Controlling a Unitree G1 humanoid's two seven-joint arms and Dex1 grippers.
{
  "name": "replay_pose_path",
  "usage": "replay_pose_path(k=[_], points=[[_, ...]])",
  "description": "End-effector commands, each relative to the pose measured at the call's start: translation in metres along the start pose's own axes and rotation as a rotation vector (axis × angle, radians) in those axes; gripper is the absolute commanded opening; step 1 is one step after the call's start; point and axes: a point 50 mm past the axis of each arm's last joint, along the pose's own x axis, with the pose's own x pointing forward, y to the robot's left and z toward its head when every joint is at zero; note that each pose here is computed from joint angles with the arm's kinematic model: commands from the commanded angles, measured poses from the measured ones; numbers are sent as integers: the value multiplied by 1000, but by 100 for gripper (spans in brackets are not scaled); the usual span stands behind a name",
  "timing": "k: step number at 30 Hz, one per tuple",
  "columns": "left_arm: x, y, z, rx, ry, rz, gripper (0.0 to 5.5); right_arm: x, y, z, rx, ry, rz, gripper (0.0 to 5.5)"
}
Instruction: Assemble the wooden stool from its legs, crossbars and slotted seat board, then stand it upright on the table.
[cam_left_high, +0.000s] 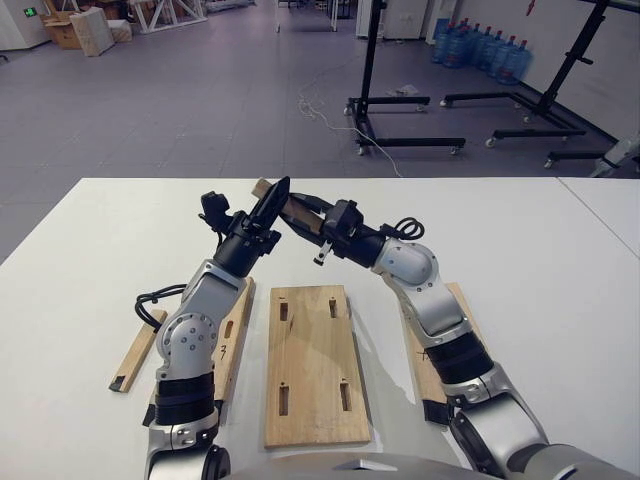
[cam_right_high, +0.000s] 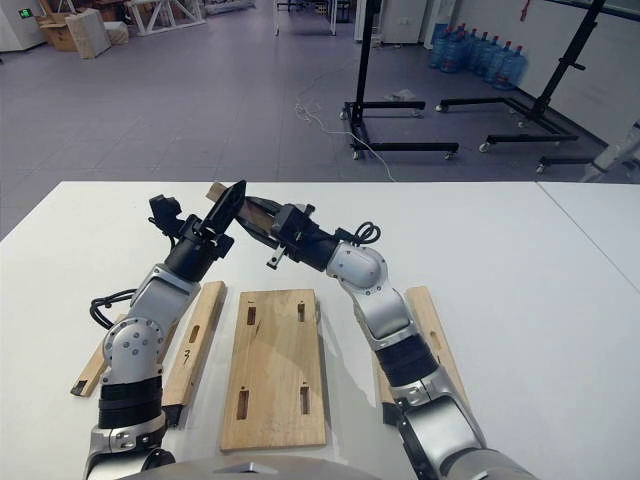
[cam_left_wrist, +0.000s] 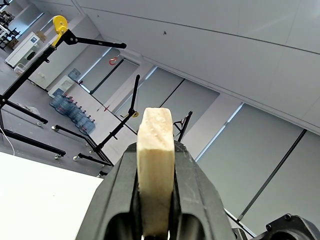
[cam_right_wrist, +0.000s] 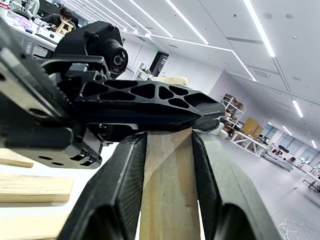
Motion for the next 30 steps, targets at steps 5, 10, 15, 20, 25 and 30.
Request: replay_pose_path(k=[5, 10, 15, 20, 25, 30], points=[[4, -4, 8, 11, -48, -41, 38, -4, -4, -7, 64, 57, 21, 195], [2, 3, 14, 37, -67, -10, 38, -7, -9, -5, 91, 56, 19, 266], [-7, 15, 36, 186, -89, 78, 38, -14, -16, -1, 135, 53, -17, 310], [-35, 18, 67, 413, -94, 217, 38, -31, -40, 5, 295, 15, -204, 310], [-74, 11, 67, 582, 34, 402, 38, -49, -60, -5, 341, 78, -411, 310], [-107, 1, 70, 659, 128, 495, 38, -62, -62, -18, 336, 166, -565, 310]])
